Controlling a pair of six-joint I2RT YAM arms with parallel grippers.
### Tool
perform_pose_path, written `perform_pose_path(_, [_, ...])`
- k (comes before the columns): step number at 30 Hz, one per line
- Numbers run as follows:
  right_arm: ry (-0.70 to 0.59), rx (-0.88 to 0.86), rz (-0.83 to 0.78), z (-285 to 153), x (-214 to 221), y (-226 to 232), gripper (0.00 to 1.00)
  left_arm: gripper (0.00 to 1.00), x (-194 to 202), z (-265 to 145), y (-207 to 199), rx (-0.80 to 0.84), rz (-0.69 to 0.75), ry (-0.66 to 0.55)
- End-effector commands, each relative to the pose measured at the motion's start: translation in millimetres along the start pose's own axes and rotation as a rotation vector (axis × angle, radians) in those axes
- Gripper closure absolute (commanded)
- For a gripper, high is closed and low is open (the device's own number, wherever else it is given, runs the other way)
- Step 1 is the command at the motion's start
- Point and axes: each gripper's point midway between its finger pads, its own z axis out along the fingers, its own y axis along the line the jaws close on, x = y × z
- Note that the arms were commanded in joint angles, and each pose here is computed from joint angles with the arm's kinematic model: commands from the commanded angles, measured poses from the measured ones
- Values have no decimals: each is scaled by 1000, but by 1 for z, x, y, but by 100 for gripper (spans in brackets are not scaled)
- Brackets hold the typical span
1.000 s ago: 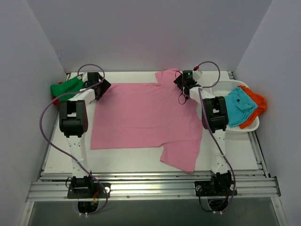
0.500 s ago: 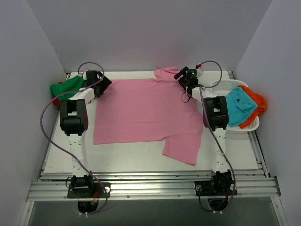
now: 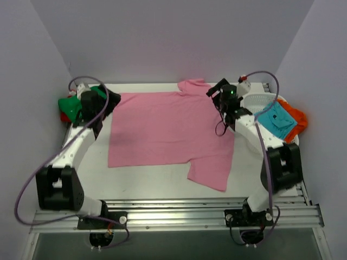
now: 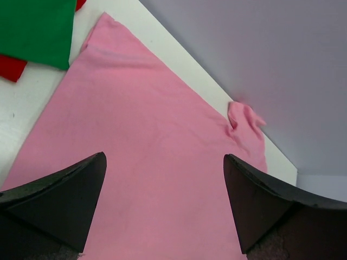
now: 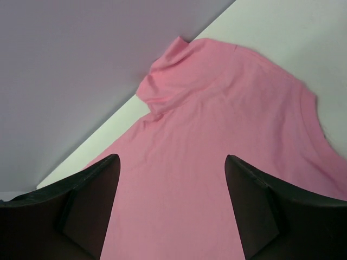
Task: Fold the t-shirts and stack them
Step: Flatten the tshirt out
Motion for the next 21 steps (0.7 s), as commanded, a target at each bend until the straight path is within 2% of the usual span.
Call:
perform_pose_path(1, [-153, 189, -15, -74, 4, -33, 26, 1, 42, -42, 31, -76, -27, 0])
perform_pose_path(2, [-164, 266, -65, -90, 27, -70, 26, 1, 53, -63, 22, -49, -15, -9])
perform_pose_path(3, [-167, 217, -8, -115, 37, -62, 26, 1, 76, -71, 39, -88, -5, 19])
perform_pose_path(4, [-166, 229, 12, -125, 44, -74, 26, 1, 88, -81, 42, -98, 7, 27])
perform_pose_path(5, [-120, 281, -6, -135, 69, -110, 26, 1, 88, -95, 47, -118, 16, 1])
perform_pose_path(6, [-66, 228, 46, -147, 76, -109, 27, 1, 106, -105, 44, -102, 24, 32])
perform_pose_path(7, [-29, 213, 73, -155, 87, -114, 28, 1, 121, -111, 60, -127, 36, 59])
perform_pose_path(10, [90, 209, 66, -192, 127, -141, 30, 1, 141, -143, 79, -121, 42, 109])
perform_pose_path(12, [130, 259, 36, -214, 137, -162, 30, 1, 154, -156, 90, -118, 46, 132])
perform_pose_path(13, [139, 282, 88, -222, 140, -165, 30, 1, 167, -162, 110, -149, 62, 163])
perform_pose_path(14, [174, 327, 31, -238, 147, -181, 30, 1, 167, -170, 110, -125, 41, 158])
perform_pose_path(17, [235, 420, 16, -258, 157, -198, 32, 0, 180, -181, 131, -139, 42, 177])
perform_pose_path(19, [265, 455, -12, -265, 160, -197, 38, 0, 185, -186, 142, -164, 53, 192])
perform_pose_path(21, [273, 573, -81, -276, 163, -217, 38, 0, 188, -188, 144, -157, 55, 200])
